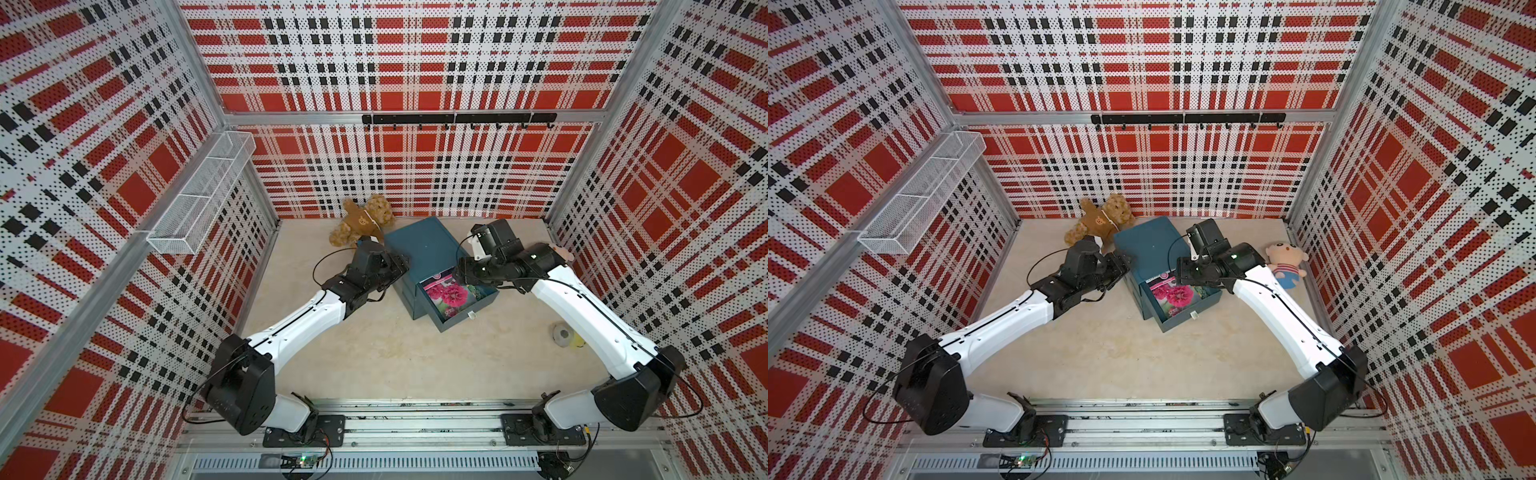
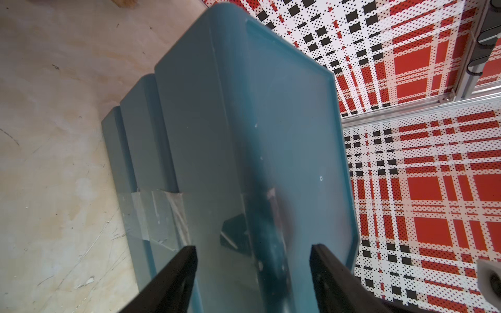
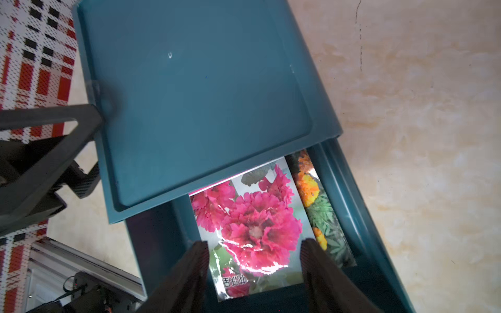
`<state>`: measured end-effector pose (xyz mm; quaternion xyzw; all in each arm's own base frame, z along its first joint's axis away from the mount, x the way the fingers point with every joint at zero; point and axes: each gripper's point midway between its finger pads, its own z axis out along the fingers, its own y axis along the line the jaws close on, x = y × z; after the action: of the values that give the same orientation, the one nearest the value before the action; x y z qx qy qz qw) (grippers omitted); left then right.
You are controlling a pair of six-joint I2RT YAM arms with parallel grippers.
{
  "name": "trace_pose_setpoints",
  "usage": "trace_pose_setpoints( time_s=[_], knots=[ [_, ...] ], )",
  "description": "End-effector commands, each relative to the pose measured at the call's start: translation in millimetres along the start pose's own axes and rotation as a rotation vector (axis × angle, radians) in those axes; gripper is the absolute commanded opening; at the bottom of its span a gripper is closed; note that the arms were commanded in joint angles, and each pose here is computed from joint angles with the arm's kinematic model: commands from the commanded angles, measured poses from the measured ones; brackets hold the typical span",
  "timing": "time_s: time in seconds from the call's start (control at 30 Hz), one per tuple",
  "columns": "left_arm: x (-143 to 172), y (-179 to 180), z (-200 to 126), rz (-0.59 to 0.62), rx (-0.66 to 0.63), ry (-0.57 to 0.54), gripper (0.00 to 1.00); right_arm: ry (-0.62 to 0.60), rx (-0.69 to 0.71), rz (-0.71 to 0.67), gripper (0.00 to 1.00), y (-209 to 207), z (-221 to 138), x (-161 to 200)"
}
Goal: Take the seed bags out of the drawer
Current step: Pick up the seed packet from the drawer.
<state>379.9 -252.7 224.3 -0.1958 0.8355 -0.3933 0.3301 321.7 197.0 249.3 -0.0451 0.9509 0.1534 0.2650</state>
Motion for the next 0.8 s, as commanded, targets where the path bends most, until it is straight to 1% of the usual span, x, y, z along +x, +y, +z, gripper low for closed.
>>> trace_pose_setpoints(
  time_s=[0.0, 0.13, 0.43, 0.6, 0.77],
  knots=[
    [-8, -8, 6, 0.030, 0.023, -0.008, 0.70, 0.000, 0.035, -0.047, 0.64, -2, 3, -2],
    [-5, -2, 12, 0.029, 0.010, 0.009, 0.67, 0.025, 0.066, -0.067, 0.66, -7, 17, 1],
    [-2, 3, 17, 0.021, -0.001, 0.025, 0.66, 0.088, 0.104, -0.092, 0.68, -19, 41, 20],
    [0, 4, 20, 0.017, -0.002, 0.031, 0.66, 0.112, 0.092, -0.089, 0.69, -21, 53, 29],
    [0, 6, 20, 0.013, -0.007, 0.031, 0.66, 0.122, 0.050, -0.061, 0.69, -19, 65, 32]
  ],
)
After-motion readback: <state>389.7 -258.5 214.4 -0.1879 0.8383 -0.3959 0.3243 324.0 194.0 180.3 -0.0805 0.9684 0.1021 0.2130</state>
